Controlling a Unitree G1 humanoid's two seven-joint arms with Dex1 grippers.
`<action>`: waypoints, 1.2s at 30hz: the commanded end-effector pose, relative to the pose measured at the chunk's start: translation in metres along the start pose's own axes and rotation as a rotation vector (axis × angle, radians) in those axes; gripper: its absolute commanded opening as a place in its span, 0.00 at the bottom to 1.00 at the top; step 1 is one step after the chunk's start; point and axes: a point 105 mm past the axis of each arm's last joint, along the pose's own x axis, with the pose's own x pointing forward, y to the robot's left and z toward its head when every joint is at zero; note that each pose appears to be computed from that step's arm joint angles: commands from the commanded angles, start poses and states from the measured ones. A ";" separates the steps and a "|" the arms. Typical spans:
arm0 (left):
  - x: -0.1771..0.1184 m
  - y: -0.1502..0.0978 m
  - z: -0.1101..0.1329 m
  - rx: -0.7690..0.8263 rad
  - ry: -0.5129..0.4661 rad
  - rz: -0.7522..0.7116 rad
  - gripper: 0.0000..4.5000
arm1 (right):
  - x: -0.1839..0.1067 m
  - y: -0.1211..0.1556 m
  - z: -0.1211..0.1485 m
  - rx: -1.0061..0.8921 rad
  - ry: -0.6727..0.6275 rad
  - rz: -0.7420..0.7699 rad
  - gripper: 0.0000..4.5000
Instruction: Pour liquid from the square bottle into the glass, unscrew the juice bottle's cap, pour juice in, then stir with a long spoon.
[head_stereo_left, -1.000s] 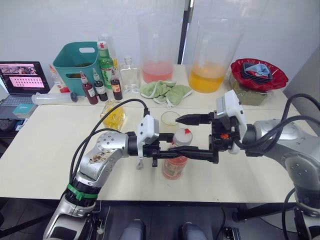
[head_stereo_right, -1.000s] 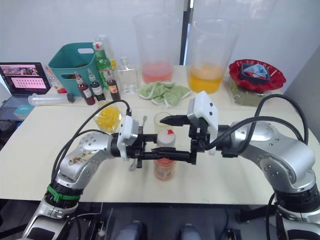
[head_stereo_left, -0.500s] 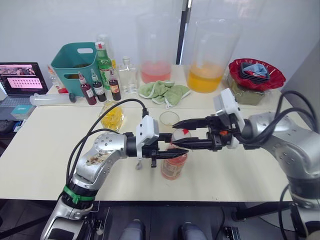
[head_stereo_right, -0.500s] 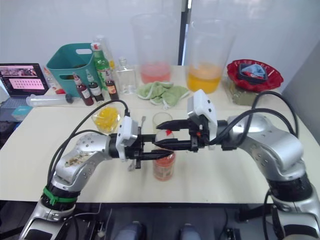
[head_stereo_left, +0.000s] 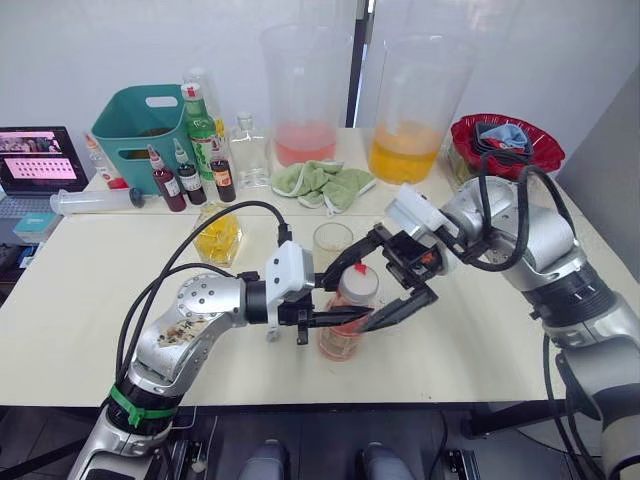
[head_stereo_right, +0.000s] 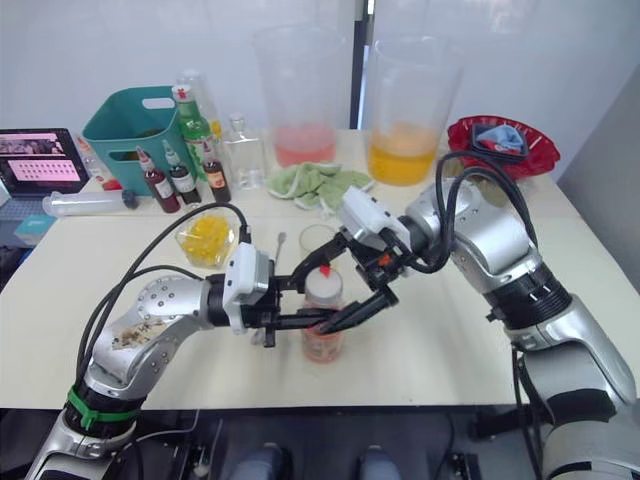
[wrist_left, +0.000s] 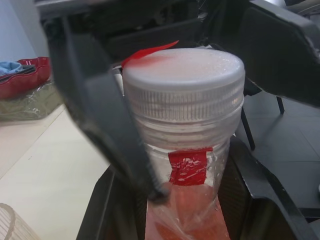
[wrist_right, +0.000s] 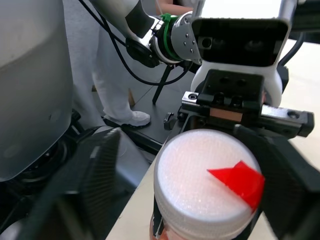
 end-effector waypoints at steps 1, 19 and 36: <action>0.003 -0.006 -0.011 -0.045 0.040 -0.024 0.33 | -0.011 0.004 0.021 -0.054 -0.030 0.017 0.99; 0.010 0.013 -0.017 -0.108 -0.010 -0.111 0.33 | -0.027 0.020 0.016 0.084 -0.126 -0.666 0.99; 0.012 0.011 -0.015 -0.099 -0.018 -0.117 0.33 | -0.009 0.022 0.007 0.146 -0.165 -0.690 0.38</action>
